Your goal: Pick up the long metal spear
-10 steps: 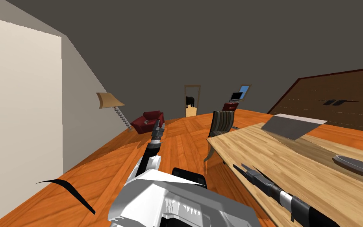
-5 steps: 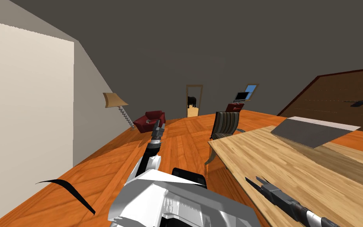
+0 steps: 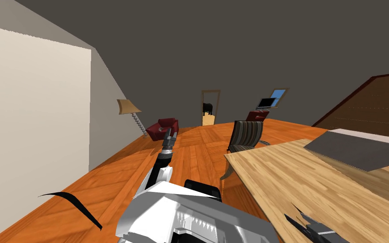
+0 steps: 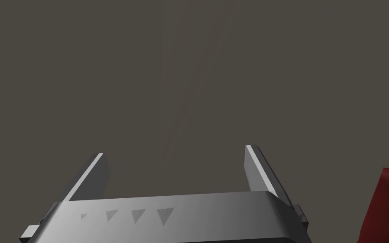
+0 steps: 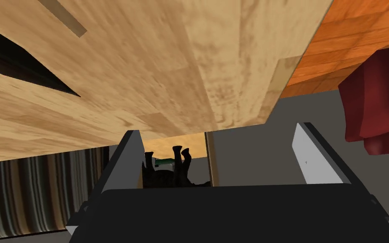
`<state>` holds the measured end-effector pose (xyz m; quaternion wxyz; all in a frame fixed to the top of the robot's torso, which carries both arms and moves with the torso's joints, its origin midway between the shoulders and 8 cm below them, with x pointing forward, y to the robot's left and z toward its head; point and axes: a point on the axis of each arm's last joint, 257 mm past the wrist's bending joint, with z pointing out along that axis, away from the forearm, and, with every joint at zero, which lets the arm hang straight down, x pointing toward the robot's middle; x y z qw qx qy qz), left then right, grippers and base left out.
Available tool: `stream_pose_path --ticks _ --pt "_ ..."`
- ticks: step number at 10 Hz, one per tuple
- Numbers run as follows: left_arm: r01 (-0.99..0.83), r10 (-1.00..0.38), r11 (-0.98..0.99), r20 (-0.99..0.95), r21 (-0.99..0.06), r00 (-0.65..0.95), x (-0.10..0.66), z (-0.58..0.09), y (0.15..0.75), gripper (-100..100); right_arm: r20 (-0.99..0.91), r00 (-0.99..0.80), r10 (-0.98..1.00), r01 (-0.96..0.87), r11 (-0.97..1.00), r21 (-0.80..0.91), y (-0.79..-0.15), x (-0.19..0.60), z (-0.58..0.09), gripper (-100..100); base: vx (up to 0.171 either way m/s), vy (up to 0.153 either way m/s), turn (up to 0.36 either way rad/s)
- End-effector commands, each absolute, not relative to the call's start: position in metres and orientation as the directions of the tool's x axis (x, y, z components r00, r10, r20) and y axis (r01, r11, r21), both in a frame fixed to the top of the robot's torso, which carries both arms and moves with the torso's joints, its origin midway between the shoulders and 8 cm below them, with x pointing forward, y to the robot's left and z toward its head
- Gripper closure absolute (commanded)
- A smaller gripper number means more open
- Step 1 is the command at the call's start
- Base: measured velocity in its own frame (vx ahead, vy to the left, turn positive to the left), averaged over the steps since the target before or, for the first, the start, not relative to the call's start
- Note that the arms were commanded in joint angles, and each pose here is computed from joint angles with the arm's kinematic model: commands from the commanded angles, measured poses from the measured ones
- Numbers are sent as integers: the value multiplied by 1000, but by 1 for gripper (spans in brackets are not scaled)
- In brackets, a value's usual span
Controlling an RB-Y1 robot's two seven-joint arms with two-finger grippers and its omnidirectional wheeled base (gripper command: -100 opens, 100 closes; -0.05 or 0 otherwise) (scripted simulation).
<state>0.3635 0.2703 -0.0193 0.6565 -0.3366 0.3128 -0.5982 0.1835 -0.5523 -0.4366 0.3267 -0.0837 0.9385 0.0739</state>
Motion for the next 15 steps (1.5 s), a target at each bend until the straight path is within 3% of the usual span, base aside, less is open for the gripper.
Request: stream_pose_path --ticks 1,7,15 --pt "575 -996 58 -8 -816 89 363 -19 270 0 -595 -793 -127 -203 977 62 -566 169 -434 -100 46 -48 62" --pt "575 -996 58 -8 -816 89 363 -19 270 0 -354 -911 -214 -213 976 -43 -632 65 -449 -100 50 -49 79" --pt "575 -996 58 -8 -816 89 363 -19 270 0 -83 -972 -220 -220 975 -19 -640 -64 -469 -100 28 -54 44"
